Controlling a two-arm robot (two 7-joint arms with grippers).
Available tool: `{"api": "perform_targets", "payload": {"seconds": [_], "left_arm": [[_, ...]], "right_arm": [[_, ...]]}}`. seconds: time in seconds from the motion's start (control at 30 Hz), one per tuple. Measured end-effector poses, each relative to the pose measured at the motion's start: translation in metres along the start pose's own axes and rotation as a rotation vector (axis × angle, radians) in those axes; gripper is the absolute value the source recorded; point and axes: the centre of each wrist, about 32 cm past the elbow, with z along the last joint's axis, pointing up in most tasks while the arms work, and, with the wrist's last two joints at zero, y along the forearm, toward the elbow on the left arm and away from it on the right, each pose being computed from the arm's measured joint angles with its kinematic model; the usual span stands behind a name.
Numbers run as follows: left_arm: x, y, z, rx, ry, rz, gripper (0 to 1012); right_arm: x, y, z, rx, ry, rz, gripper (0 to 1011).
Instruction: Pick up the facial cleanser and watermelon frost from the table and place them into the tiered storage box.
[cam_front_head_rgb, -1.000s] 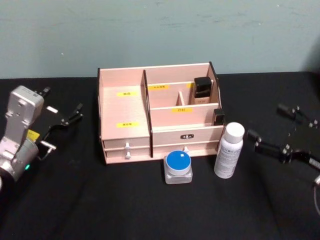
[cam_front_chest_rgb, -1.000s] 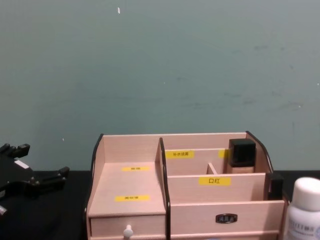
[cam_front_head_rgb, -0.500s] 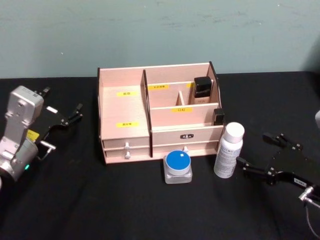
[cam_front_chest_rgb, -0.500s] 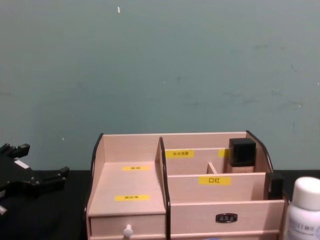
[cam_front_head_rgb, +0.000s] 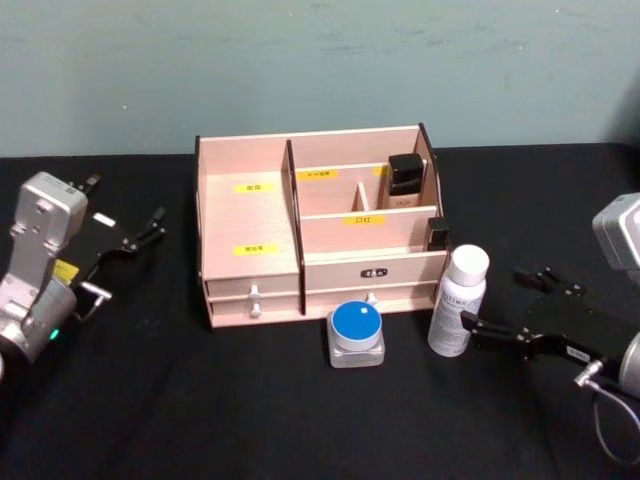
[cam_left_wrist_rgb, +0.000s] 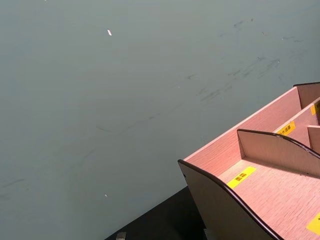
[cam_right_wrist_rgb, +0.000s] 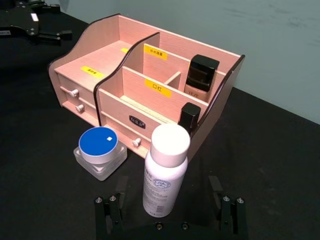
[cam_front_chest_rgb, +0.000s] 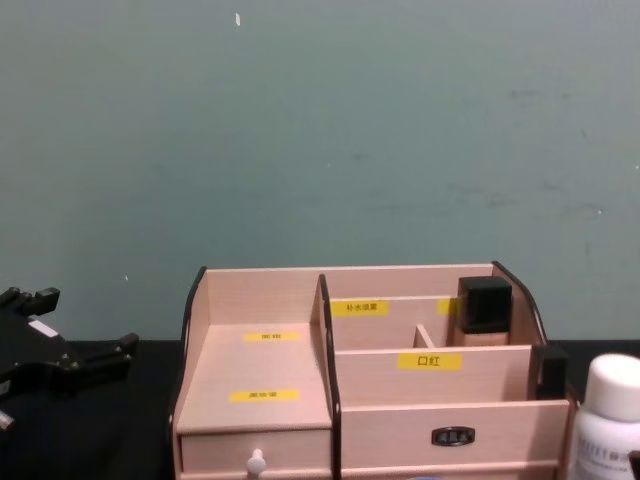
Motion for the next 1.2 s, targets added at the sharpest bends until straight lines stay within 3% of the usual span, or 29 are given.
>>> {"api": "perform_targets", "payload": {"seconds": [1.2], "left_arm": [[0.0000,0.0000,0.0000,0.000,0.000,0.000,1001]], "right_arm": [[0.011,0.045,0.001,0.018,0.023,0.032,1002]]}}
